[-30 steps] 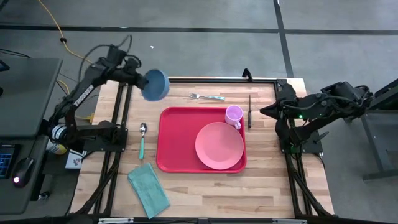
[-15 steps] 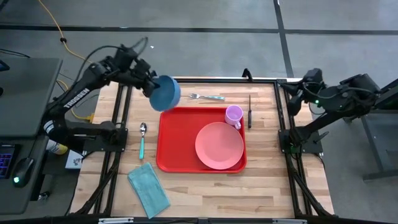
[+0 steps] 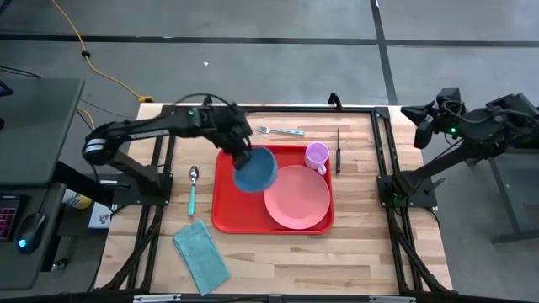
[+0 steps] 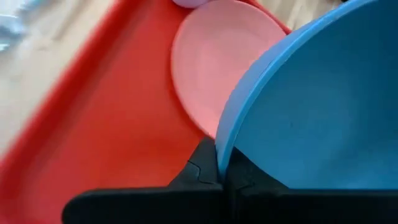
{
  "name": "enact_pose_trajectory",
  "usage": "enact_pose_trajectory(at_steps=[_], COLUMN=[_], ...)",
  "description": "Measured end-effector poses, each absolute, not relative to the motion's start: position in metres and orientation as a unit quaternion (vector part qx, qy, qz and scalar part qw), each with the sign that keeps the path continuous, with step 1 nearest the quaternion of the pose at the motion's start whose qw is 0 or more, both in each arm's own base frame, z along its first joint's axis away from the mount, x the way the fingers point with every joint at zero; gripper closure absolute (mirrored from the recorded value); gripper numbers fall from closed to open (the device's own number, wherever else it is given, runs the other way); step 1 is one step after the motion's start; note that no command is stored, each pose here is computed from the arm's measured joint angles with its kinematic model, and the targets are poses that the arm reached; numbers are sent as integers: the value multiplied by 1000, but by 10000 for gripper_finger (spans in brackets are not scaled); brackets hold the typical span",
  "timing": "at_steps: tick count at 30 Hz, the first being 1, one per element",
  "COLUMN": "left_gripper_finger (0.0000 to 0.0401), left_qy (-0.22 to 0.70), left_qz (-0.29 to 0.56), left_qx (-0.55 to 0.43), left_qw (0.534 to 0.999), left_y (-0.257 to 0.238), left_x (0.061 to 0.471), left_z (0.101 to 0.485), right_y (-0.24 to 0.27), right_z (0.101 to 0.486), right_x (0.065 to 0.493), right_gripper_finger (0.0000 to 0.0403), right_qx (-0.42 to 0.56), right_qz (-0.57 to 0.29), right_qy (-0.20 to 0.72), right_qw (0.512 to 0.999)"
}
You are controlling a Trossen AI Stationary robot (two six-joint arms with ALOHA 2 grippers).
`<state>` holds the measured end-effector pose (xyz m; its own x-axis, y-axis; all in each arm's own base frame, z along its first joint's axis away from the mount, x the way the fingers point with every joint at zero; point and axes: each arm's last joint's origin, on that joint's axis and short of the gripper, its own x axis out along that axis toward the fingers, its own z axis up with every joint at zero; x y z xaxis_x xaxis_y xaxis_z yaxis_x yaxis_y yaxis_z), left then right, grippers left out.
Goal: Set up tray
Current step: Put the blue bowl on the pink plate
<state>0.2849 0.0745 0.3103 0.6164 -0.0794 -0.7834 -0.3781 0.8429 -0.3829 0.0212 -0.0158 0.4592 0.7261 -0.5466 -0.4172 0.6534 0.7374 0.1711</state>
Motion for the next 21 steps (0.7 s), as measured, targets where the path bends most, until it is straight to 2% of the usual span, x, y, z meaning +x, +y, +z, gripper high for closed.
enact_pose_trajectory(at_steps=[10,15,21], left_gripper_finger=[384,384,384], left_qy=[409,406,411], left_qz=[56,104,162], left_qx=[-311,-325,-320], left_qw=[856,848,838], left_y=[39,26,24], left_x=[355,373,391], left_z=[261,242,236], right_y=[-15,-14,-13], right_z=[458,458,458], right_x=[22,22,22], right_gripper_finger=[403,403,403], right_qx=[138,131,122], right_qz=[-303,-291,-277], right_qy=[195,204,215], right_qw=[923,925,928])
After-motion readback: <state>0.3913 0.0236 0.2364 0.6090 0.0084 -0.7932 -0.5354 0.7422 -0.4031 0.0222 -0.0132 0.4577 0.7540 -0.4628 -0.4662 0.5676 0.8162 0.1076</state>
